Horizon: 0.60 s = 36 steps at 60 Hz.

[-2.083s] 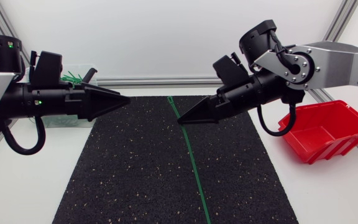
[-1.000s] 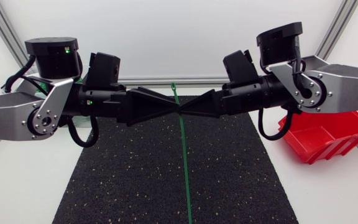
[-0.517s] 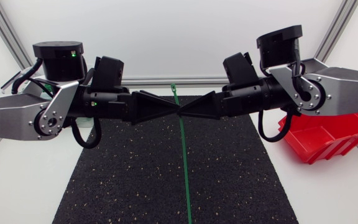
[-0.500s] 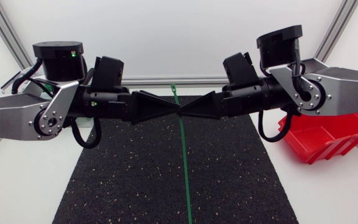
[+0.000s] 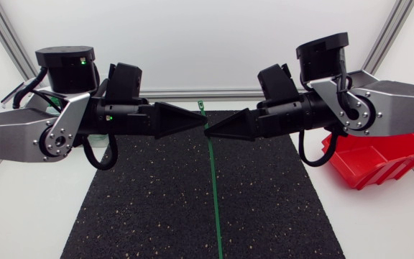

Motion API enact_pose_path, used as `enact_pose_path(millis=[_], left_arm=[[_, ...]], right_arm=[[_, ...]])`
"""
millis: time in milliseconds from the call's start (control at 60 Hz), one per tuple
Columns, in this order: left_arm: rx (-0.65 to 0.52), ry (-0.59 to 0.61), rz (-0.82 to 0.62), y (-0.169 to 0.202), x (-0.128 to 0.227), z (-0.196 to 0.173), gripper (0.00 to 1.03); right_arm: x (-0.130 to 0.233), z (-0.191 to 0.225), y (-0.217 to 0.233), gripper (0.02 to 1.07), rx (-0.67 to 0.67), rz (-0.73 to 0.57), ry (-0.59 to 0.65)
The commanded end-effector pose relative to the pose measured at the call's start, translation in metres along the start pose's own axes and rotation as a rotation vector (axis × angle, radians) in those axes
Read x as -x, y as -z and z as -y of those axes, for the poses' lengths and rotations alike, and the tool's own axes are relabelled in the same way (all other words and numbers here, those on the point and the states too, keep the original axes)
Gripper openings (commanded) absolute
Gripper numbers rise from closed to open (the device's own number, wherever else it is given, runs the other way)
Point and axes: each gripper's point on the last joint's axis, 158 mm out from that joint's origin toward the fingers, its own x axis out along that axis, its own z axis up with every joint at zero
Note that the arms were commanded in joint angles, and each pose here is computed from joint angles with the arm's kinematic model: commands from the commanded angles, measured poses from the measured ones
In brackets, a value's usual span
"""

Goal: Take a green cable tie from the red box, thread the tail through the head to close it, then place it in the transparent bin on the left.

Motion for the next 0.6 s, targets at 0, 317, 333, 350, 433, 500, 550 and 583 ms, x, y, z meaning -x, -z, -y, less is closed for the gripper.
enact_pose_path(millis=[0, 317, 333, 350, 433, 500, 550, 583], left_arm=[[0.001, -0.005, 0.018, -0.0102, 0.0005, -0.0020, 0.32], [0.002, -0.014, 0.024, -0.0109, 0.0006, -0.0029, 0.20], [0.004, -0.015, 0.026, -0.0113, 0.0010, -0.0033, 0.20], [0.006, -0.014, 0.027, -0.0117, 0.0010, -0.0031, 0.20], [0.004, -0.012, 0.032, -0.0130, 0.0012, -0.0022, 0.19], [0.003, -0.012, 0.033, -0.0132, 0.0014, -0.0017, 0.12], [-0.007, -0.011, 0.039, -0.0146, 0.0017, -0.0018, 0.04], [-0.005, -0.008, 0.041, -0.0147, 0.0012, -0.0015, 0.04]], right_arm=[[0.0005, -0.0046, 0.0035, 0.08, -0.020, 0.000, -0.010], [-0.0010, -0.0059, 0.0052, 0.08, -0.018, -0.002, -0.014], [-0.0010, -0.0061, 0.0052, 0.08, -0.018, -0.002, -0.015], [-0.0010, -0.0061, 0.0052, 0.08, -0.018, -0.002, -0.015], [-0.0017, -0.0070, 0.0065, 0.08, -0.019, -0.005, -0.017], [-0.0021, -0.0070, 0.0072, 0.08, -0.020, -0.006, -0.017], [-0.0029, -0.0076, 0.0082, 0.08, -0.020, -0.009, -0.019], [-0.0031, -0.0083, 0.0087, 0.08, -0.020, -0.010, -0.020]])
